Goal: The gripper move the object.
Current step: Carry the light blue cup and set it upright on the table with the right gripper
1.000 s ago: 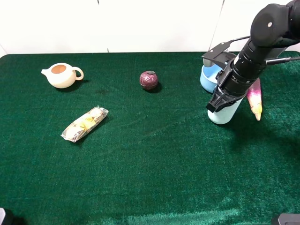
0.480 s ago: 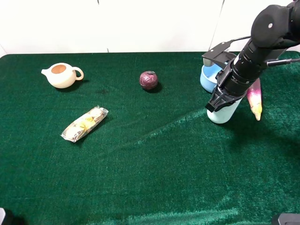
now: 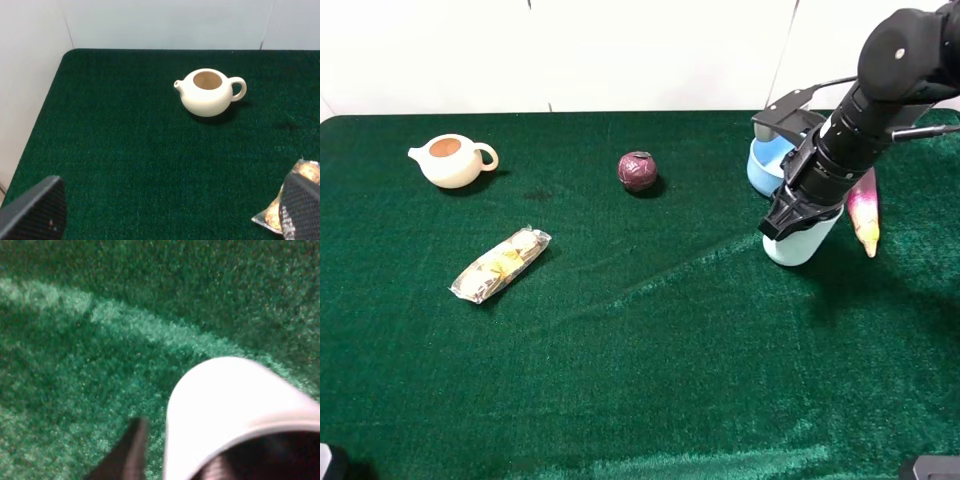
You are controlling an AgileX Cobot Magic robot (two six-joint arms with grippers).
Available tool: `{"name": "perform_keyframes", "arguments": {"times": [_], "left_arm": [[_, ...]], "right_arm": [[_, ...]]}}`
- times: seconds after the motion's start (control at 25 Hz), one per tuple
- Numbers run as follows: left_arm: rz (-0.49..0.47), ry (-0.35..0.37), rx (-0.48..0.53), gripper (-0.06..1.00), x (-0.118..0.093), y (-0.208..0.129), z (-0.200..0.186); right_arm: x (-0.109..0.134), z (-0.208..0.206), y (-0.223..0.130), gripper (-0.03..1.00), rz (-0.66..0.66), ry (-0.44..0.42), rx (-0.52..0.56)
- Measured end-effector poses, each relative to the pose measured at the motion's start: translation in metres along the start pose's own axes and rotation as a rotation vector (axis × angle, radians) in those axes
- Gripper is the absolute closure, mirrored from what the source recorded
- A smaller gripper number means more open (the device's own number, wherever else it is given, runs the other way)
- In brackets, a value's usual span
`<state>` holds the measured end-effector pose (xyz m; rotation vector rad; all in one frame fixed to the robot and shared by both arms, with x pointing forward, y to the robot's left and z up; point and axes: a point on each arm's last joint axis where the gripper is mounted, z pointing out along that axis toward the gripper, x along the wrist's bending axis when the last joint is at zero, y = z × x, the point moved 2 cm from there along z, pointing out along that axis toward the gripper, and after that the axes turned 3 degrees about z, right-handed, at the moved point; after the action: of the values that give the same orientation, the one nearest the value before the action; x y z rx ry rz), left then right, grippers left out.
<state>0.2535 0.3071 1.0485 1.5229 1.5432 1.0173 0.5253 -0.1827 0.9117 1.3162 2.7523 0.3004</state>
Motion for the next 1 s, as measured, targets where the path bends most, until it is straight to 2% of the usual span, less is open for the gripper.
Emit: {"name": "perform_keyframes", "arguments": {"times": [0.12,0.24,0.8,1.0], "left_arm": [[0.0,0.0,0.0,0.1,0.0,0.0,0.0],[0.0,0.0,0.0,0.1,0.0,0.0,0.0],[0.0,0.0,0.0,0.1,0.0,0.0,0.0],[0.0,0.0,0.0,0.1,0.0,0.0,0.0]], "right_arm": [[0.0007,-0.0008,-0.0012,0.4,0.001,0.005,0.01],[0.0009,-0.0008,-0.0016,0.3,0.001,0.007,0.013],[0.0008,-0.0008,-0.0016,0.27,0.002,0.006,0.013],[0.0008,-0.0008,-0.0016,0.27,0.065,0.005,0.014]]}}
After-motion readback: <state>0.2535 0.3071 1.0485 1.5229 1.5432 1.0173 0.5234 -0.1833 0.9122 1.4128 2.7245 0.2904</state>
